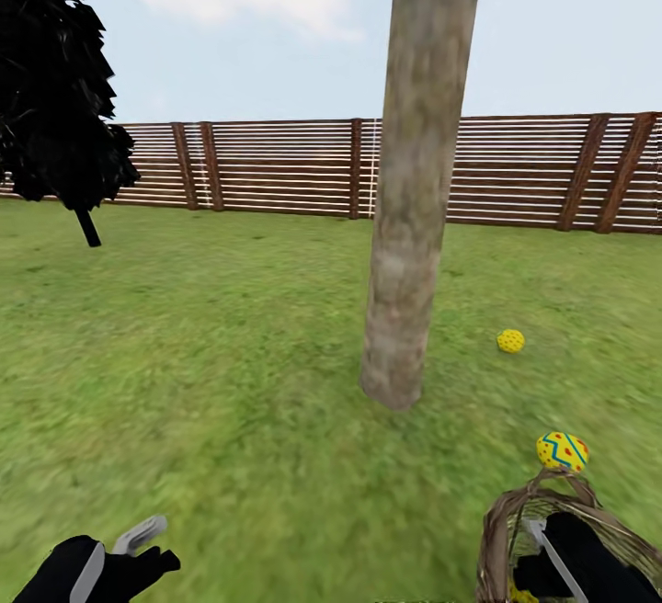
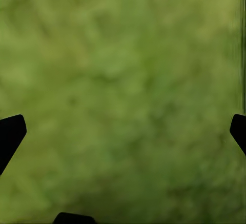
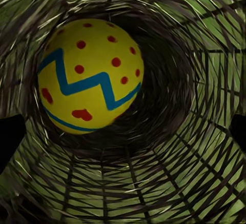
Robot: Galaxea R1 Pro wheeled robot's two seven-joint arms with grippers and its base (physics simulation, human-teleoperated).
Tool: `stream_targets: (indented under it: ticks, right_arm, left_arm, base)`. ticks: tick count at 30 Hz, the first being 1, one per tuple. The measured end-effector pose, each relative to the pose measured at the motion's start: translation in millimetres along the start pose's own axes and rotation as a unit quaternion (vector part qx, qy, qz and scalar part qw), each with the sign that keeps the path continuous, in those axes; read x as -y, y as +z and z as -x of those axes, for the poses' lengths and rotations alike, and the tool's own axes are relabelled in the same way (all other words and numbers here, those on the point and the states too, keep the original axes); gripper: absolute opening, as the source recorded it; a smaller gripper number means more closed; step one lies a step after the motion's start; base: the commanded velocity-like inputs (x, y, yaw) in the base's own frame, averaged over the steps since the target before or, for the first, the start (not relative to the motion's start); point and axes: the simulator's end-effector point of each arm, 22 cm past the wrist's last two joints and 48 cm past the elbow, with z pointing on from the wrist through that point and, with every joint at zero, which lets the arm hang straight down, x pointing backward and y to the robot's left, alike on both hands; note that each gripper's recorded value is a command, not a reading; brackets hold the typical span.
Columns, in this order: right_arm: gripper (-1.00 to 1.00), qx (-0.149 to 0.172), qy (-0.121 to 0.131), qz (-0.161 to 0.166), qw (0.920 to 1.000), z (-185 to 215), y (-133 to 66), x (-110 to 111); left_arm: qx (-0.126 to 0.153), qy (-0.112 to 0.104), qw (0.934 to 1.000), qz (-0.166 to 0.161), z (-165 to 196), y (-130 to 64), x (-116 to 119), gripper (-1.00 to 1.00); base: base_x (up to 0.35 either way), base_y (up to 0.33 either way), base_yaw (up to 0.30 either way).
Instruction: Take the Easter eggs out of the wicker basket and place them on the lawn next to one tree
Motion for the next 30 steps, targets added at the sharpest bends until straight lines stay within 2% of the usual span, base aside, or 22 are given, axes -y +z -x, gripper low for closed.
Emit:
stream_targets:
  ticks: [6, 11, 17, 24, 30]
  right_arm:
    - [1.0, 0.0, 0.0, 0.0, 1.0, 0, -0.1, 0]
    - [1.0, 0.0, 0.0, 0.0, 1.0, 0, -0.1, 0]
    - [1.0, 0.0, -0.001, -0.001, 1.0, 0, -0.4, 0]
    - [1.0, 0.0, -0.001, -0.001, 1.0, 0, -0.3, 1]
    - [1.0, -0.012, -0.002, -0.002, 0.9999, -7, 8.4, 1]
  left_arm:
    - [-0.001, 0.0, 1.0, -0.001, -1, 0.8, 2, 1.0]
    - [-0.001, 0.0, 1.0, -0.002, -2, 1.3, 4, 1.0]
    - [-0.001, 0.0, 1.0, -0.002, -2, 1.1, 4, 1.0]
    - [-0.002, 0.0, 1.0, -0.005, -3, 2.5, 7, 1.0]
    - [-0.011, -0.001, 0.9999, 0.001, -10, 10.8, 2, 1.0]
  base:
    - [0.0, 0.0, -0.178]
    - [0.039, 0.022, -0.016]
    - [0.237, 0.106, -0.001]
    - [0.014, 0.002, 0.0]
    - [0.0, 0.0, 0.0]
